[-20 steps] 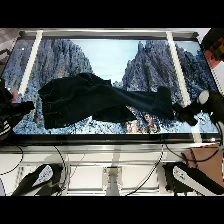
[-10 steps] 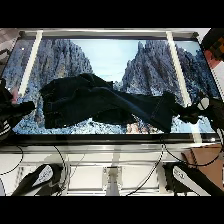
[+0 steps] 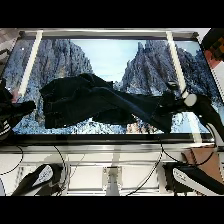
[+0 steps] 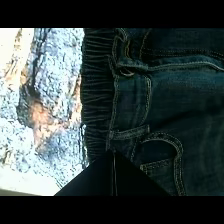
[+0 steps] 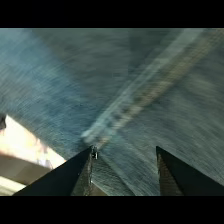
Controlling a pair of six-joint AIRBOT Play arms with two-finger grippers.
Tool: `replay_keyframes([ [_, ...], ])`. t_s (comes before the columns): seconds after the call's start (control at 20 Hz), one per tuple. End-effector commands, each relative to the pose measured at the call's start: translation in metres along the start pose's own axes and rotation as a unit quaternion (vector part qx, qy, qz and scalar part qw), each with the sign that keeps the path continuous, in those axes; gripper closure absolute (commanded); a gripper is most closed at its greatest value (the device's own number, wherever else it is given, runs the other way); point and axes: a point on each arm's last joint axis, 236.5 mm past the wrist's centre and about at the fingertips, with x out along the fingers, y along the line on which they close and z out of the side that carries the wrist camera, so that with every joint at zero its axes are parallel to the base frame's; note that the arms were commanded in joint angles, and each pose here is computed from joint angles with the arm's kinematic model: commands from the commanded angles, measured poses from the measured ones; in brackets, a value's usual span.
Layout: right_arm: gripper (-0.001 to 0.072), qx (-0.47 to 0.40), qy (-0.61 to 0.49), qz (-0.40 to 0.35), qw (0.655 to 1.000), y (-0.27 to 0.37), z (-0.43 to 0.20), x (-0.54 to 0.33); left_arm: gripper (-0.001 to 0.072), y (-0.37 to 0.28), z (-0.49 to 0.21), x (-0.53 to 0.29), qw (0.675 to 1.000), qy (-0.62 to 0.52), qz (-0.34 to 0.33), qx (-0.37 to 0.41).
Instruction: Fold the clothes and pants, and hang the long-sleeved shirts on hangers.
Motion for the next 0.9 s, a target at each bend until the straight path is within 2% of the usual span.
replay_keyframes([
  [0.0,0.0272,-0.109,0.039,0.003,0.993,0.024,-0.008,0.021,0.0693,-0.003,-0.005,0.0,1.0,0.009,-0.006,-0.001],
  [0.3,0.0272,-0.125,0.105,0.011,0.987,0.027,-0.038,0.019,0.0693,-0.003,-0.005,0.0,1.0,0.011,-0.006,-0.001],
  [0.6,0.0272,-0.126,0.085,0.004,0.988,0.024,-0.028,0.023,0.0692,-0.003,-0.005,0.0,1.0,0.011,-0.006,-0.001],
  [0.85,0.0275,-0.118,0.123,0.01,0.985,0.021,-0.041,0.043,0.0693,-0.003,-0.005,0.0,1.0,0.011,-0.007,-0.001],
])
